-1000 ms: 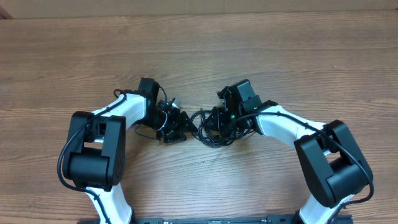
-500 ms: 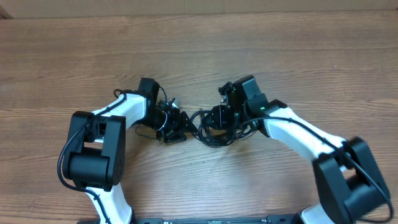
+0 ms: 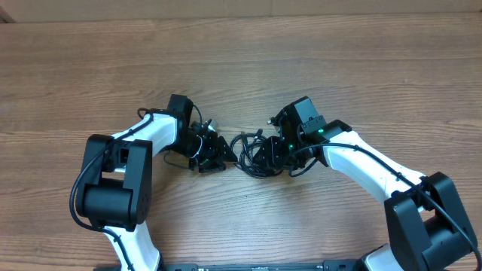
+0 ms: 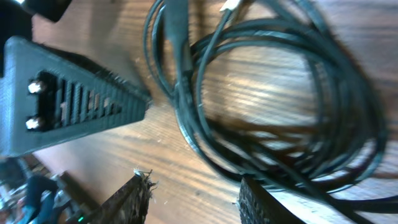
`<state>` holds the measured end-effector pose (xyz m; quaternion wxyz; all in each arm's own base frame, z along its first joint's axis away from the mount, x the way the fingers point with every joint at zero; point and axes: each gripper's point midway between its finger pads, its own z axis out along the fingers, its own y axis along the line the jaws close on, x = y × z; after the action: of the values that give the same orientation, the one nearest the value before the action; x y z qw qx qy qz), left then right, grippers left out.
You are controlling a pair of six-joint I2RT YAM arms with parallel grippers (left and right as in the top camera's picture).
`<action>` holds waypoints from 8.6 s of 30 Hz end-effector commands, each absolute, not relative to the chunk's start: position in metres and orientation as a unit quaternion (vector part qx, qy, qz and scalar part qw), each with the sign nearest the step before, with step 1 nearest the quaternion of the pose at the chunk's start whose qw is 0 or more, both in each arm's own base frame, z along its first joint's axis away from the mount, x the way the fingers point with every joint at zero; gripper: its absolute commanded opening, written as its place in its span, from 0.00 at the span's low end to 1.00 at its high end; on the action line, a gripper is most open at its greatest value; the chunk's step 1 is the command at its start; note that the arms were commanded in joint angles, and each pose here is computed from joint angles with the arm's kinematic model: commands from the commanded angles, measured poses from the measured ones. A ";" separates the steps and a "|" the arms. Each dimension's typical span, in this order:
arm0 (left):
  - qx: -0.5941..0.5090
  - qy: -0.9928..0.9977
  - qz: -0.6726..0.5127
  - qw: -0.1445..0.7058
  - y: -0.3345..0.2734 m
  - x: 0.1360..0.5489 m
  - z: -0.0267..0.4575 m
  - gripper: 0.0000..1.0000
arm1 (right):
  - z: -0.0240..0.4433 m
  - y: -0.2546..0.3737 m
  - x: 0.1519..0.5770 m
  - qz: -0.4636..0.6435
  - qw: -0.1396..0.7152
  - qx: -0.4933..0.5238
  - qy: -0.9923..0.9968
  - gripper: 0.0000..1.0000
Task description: Untangle cables
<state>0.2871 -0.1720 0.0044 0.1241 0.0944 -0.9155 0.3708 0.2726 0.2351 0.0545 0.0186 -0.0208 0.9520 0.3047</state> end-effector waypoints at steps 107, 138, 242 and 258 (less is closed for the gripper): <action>-0.109 -0.990 0.045 0.073 -0.137 0.285 -0.069 0.99 | 0.006 0.155 0.293 0.071 0.041 -0.019 0.996 1.00; -0.087 -0.994 -0.017 0.059 -0.117 0.291 -0.070 1.00 | 0.005 0.157 0.321 0.060 0.101 -0.042 0.992 1.00; 0.071 -0.996 -0.026 0.042 -0.054 0.308 -0.046 1.00 | 0.055 0.187 0.309 0.136 0.035 -0.129 0.982 1.00; 0.074 -0.996 -0.029 0.044 -0.051 0.307 -0.046 0.99 | 0.026 0.170 0.294 0.101 0.023 -0.127 0.986 1.00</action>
<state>0.3433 -0.0561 -0.0055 -0.0304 0.0908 -0.9954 -0.0076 0.2944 0.1716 0.0265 0.0211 -0.1227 0.9866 0.1053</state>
